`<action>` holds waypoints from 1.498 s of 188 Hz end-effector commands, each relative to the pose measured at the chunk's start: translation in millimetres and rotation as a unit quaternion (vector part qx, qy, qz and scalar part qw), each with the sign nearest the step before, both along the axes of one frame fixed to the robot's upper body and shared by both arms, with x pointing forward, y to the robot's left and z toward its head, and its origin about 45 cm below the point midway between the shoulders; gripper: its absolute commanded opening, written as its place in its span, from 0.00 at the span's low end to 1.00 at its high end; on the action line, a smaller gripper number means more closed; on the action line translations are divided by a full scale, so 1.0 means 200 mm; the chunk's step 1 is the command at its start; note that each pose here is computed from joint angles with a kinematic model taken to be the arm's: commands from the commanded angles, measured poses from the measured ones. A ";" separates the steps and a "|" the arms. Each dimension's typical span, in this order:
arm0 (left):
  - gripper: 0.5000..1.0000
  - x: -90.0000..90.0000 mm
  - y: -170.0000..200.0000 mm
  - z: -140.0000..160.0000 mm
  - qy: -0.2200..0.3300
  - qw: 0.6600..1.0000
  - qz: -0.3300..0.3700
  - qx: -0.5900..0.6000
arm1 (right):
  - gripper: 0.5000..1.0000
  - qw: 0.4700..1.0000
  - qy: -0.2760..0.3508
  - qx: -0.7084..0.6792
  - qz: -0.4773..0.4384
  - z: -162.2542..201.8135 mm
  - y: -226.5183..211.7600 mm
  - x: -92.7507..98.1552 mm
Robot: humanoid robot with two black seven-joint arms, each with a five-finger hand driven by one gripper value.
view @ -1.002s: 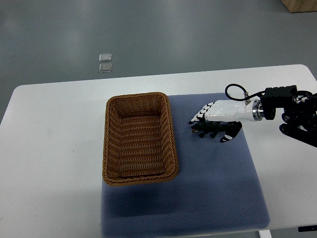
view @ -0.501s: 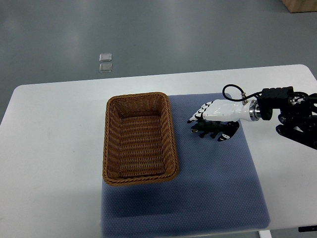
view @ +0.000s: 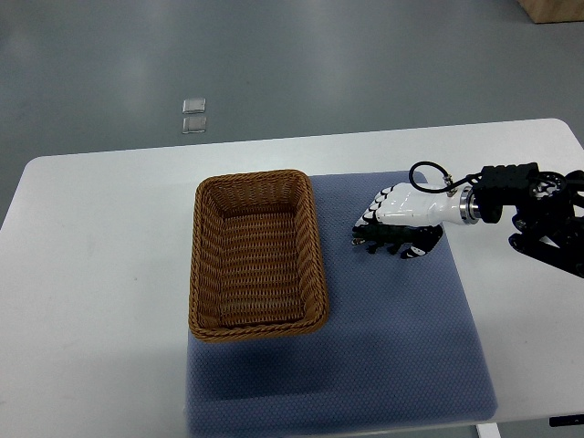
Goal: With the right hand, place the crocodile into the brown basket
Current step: 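Close the right hand's fingers around the crocodile, then lift the crocodile and carry it over the wicker basket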
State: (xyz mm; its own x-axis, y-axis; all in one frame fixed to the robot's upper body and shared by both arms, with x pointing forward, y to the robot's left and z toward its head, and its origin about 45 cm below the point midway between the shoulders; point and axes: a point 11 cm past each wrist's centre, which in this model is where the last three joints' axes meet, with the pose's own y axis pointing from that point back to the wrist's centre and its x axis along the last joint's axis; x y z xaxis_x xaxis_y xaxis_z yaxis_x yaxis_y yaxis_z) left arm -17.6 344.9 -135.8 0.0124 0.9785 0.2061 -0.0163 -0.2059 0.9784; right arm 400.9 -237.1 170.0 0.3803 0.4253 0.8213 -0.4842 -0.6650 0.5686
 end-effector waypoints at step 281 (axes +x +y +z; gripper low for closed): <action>1.00 0.00 0.00 0.00 0.000 1.000 0.000 0.000 | 0.13 0.963 -0.076 0.183 0.183 0.50 0.89 -0.16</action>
